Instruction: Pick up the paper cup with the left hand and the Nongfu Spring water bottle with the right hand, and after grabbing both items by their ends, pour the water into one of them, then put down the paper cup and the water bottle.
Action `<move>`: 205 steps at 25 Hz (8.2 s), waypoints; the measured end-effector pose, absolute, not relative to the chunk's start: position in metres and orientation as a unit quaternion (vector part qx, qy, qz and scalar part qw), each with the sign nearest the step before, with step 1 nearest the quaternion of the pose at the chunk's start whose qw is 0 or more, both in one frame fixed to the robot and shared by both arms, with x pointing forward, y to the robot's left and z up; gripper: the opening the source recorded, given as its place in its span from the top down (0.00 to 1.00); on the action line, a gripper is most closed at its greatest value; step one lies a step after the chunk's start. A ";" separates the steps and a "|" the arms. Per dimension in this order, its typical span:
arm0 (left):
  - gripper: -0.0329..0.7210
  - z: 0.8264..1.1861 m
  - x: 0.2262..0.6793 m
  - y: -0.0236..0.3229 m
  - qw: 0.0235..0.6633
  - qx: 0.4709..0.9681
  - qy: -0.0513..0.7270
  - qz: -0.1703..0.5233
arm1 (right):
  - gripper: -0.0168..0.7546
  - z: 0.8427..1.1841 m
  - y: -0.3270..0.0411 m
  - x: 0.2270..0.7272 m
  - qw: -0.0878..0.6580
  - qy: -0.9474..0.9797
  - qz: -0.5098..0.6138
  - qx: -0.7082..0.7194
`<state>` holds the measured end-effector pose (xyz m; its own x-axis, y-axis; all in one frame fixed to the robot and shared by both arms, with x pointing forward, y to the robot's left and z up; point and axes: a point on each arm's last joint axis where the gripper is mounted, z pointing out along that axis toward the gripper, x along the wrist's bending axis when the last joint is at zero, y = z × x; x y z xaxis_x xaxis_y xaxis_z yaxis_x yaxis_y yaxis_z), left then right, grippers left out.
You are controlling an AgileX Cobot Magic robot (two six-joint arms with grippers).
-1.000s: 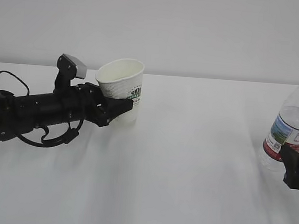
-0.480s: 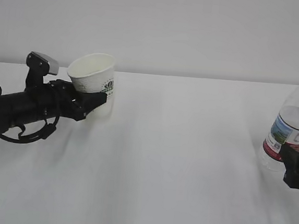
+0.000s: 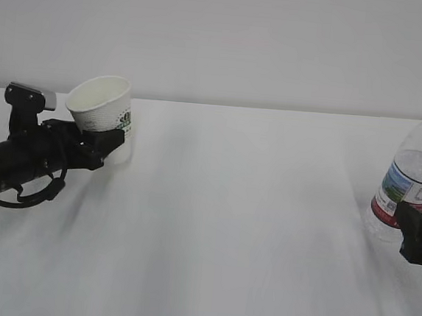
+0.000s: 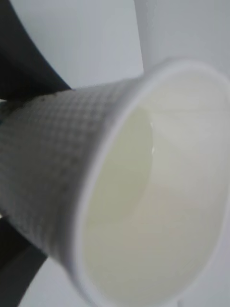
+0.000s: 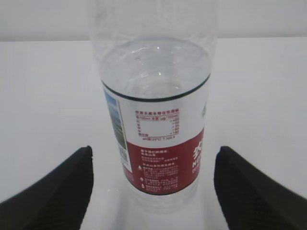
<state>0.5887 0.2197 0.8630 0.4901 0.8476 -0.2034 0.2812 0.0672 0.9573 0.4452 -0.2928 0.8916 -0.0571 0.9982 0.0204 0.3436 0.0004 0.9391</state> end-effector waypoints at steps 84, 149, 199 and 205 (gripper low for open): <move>0.17 0.847 0.583 0.246 0.524 0.574 0.547 0.312 | 0.21 0.895 -0.294 0.452 0.394 0.578 0.430 0.571; 0.09 0.855 0.512 0.250 0.519 0.570 0.591 0.239 | 0.21 0.883 -0.295 0.420 0.365 0.591 0.399 0.599; 0.17 1.026 0.429 0.260 0.590 0.549 0.477 0.350 | 0.21 1.029 -0.298 0.403 0.450 0.466 0.532 0.545; 0.18 1.039 0.406 0.269 0.566 0.542 0.504 0.363 | 0.21 1.055 -0.298 0.392 0.449 0.466 0.531 0.547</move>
